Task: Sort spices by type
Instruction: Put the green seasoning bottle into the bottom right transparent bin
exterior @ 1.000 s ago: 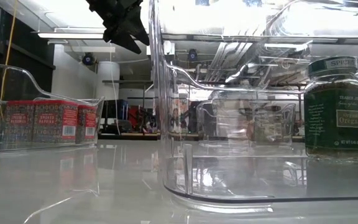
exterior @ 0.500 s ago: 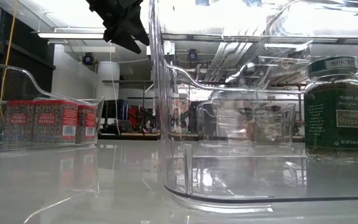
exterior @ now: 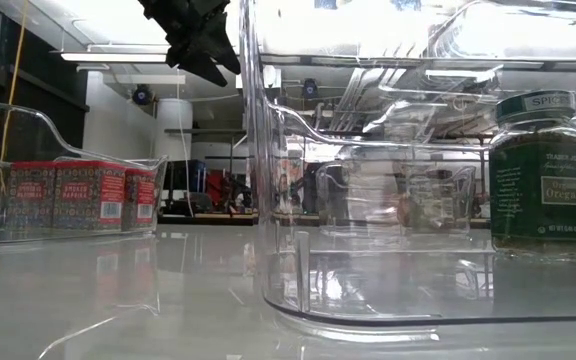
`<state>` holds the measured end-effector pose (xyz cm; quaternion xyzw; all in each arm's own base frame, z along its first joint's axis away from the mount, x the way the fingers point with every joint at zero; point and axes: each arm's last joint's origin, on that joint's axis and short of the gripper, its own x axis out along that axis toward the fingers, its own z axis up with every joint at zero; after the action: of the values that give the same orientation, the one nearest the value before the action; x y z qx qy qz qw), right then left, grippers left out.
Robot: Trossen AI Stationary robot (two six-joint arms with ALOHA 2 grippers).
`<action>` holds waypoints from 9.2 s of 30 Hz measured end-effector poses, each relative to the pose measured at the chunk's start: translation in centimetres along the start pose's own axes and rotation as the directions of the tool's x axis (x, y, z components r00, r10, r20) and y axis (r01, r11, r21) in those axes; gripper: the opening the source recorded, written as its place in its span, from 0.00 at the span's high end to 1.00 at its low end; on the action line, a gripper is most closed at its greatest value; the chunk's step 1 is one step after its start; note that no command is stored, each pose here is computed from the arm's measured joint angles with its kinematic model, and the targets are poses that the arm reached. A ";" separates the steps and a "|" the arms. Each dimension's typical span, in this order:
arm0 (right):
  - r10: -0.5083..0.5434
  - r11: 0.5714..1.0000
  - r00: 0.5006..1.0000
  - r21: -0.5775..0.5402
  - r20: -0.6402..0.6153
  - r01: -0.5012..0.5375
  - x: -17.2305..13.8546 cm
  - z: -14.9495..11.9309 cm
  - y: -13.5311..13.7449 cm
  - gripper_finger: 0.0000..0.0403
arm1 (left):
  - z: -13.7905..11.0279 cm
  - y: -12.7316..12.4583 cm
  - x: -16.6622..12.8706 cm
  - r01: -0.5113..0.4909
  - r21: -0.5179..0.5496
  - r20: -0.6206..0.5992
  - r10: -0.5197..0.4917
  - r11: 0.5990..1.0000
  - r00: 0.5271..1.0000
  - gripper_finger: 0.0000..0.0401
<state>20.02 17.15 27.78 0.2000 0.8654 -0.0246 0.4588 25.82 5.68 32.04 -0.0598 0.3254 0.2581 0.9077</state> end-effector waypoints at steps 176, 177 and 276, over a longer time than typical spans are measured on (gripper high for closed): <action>0.000 0.934 0.292 0.104 0.956 -0.341 -15.7 9.2 -17.2 0.34 | -5.4 19.9 3.6 -0.398 -0.466 -0.473 0.157 0.790 0.867 0.59; -0.021 0.934 0.268 0.115 0.963 -0.338 -15.9 8.1 -17.3 0.34 | -4.8 19.1 2.9 -0.365 -0.463 -0.427 0.158 0.807 0.890 0.59; 0.227 0.967 0.289 -0.181 0.930 -0.178 -9.0 5.0 -0.5 0.34 | 1.3 -17.9 1.5 0.490 0.338 -0.492 -0.293 0.803 0.820 0.43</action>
<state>28.29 12.61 32.07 0.2459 0.4022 -0.0602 0.8799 36.57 -8.69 31.04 0.0310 0.5413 -0.0412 0.8392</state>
